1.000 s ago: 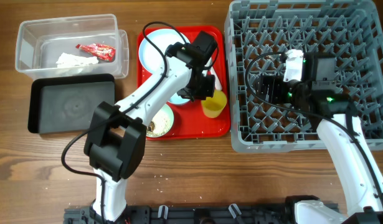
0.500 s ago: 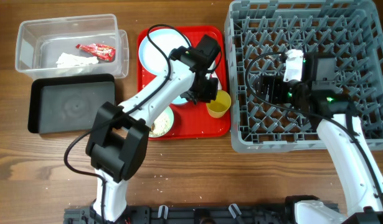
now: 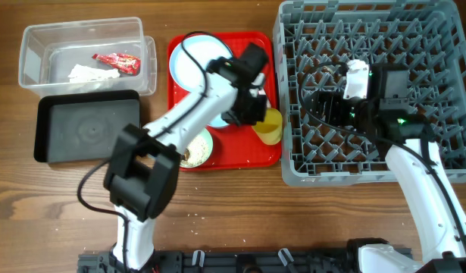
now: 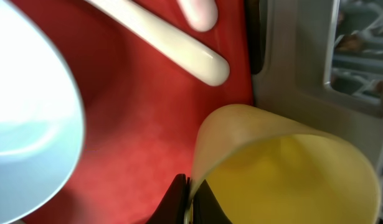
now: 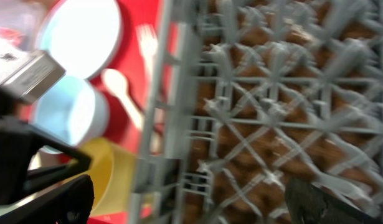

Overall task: Sort waste into correct bins and load items into the dishwasher rack
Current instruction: 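Grasp the yellow cup with the left gripper and lift it, then hand the yellow cup from the left gripper to the right gripper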

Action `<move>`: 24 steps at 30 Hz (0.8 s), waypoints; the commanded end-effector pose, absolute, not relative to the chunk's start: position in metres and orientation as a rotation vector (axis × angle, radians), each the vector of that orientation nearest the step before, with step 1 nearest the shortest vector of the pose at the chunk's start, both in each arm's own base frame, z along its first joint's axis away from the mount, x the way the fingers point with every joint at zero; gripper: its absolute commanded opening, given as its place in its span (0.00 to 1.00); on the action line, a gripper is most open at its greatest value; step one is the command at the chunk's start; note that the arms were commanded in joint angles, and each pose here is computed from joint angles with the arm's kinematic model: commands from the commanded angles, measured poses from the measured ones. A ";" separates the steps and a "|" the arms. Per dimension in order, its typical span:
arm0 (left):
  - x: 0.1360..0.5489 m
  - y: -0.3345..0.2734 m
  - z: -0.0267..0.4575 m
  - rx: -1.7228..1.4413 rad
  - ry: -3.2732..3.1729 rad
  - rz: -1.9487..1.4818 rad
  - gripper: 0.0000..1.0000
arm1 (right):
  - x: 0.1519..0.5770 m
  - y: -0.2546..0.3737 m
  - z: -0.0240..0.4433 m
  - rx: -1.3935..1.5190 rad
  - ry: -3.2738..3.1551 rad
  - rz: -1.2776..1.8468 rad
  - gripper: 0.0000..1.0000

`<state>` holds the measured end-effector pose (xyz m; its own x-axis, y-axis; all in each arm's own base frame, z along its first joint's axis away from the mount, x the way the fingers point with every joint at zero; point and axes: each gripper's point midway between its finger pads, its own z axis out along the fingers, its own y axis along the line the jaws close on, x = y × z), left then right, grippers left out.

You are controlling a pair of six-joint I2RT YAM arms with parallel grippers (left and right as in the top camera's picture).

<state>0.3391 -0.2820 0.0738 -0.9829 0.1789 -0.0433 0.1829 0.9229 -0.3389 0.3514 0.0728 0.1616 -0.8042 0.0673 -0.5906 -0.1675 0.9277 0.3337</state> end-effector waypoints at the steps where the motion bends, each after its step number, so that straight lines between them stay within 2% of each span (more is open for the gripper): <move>1: 0.354 -0.264 0.122 0.118 3.015 -1.064 0.04 | 0.352 0.110 0.189 -0.171 2.353 0.802 0.99; 6: 0.373 -0.237 0.210 0.143 2.587 -1.890 0.04 | 0.350 0.144 0.233 -0.311 2.153 1.091 0.99; 7: 0.375 -0.232 0.219 0.141 2.533 -1.952 0.04 | 0.349 0.148 0.241 -0.339 2.114 1.127 0.99; 13: 0.374 -0.225 0.247 0.151 2.367 -2.170 0.04 | 0.351 0.167 0.278 -0.462 1.929 1.216 0.99; 20: 0.361 -0.241 0.263 0.231 2.291 -2.303 0.04 | 0.349 0.209 0.281 -0.580 1.861 1.283 0.99; 24: 0.355 -0.249 0.264 0.259 2.298 -2.317 0.04 | 0.349 0.224 0.279 -0.604 1.847 1.330 0.90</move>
